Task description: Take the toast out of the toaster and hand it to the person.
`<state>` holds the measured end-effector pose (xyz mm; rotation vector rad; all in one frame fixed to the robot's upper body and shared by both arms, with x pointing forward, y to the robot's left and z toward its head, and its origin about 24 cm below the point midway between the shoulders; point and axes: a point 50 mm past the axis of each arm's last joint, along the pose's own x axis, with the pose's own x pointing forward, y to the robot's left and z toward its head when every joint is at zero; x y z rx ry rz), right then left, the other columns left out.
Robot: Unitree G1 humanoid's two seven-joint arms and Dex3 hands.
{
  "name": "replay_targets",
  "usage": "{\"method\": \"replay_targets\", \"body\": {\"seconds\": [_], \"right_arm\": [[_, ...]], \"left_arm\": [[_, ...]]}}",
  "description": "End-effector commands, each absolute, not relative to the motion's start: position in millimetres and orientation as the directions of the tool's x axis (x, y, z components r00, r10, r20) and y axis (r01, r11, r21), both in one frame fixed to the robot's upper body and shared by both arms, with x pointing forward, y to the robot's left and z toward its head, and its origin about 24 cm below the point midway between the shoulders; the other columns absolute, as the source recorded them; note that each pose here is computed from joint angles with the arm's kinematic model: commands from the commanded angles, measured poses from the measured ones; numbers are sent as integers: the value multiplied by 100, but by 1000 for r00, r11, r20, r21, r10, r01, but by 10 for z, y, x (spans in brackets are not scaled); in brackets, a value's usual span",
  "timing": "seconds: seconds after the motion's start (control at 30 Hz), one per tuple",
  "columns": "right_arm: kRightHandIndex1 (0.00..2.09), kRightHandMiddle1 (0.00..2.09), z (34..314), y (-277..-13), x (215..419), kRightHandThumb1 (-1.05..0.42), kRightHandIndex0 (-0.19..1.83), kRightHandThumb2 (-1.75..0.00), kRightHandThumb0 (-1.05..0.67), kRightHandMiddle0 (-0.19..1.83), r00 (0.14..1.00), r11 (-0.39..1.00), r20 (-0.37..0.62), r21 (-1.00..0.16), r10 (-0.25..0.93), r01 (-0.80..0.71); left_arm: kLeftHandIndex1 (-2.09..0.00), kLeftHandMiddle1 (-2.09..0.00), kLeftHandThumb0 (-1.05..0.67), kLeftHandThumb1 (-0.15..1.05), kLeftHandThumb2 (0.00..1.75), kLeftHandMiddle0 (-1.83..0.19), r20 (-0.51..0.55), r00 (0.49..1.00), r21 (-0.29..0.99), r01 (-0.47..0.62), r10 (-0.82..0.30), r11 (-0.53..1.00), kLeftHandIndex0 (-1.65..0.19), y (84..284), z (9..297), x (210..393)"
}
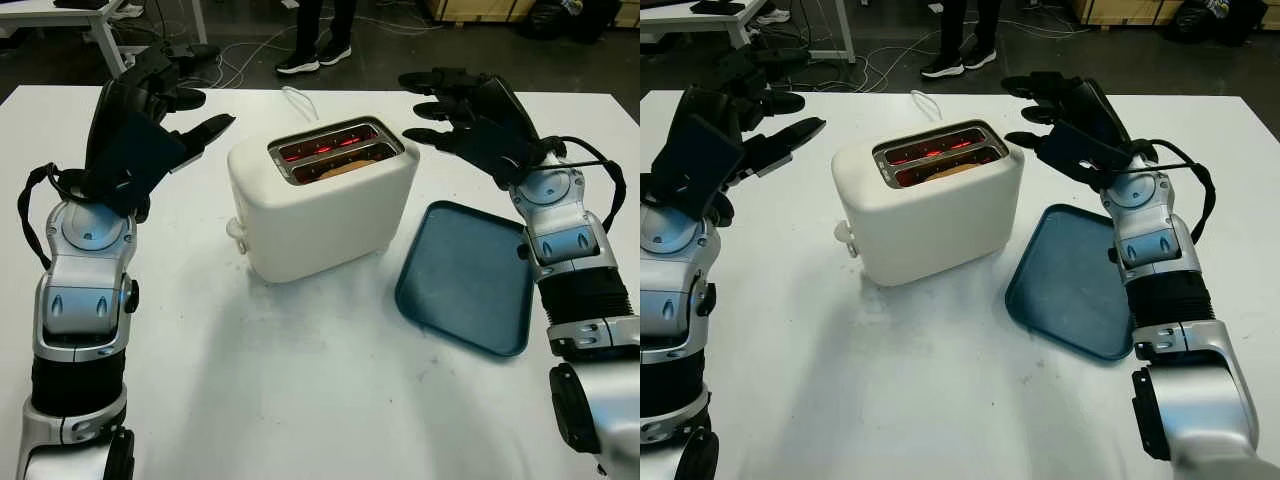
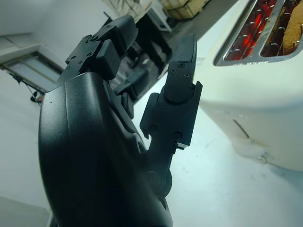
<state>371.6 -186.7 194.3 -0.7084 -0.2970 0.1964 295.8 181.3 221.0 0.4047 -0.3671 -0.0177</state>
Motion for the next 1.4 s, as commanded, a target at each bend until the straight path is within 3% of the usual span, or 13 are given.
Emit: {"method": "replay_targets", "body": {"seconds": [0.0,1.37], "right_arm": [[1,0,1939,-1891,3703,-92,72,-3,-34,65,941,753,208,-654,268,-70],[1,0,1954,-1905,3703,-92,74,-2,-35,67,938,748,212,-660,274,-69]], "left_arm": [[-55,-103,-33,85,21,-14,355,931,386,-60,-88,921,-32,1816,2232,2952],[-63,-105,-32,80,28,-14,359,928,390,-57,-95,919,-29,1803,2255,2955]]}}
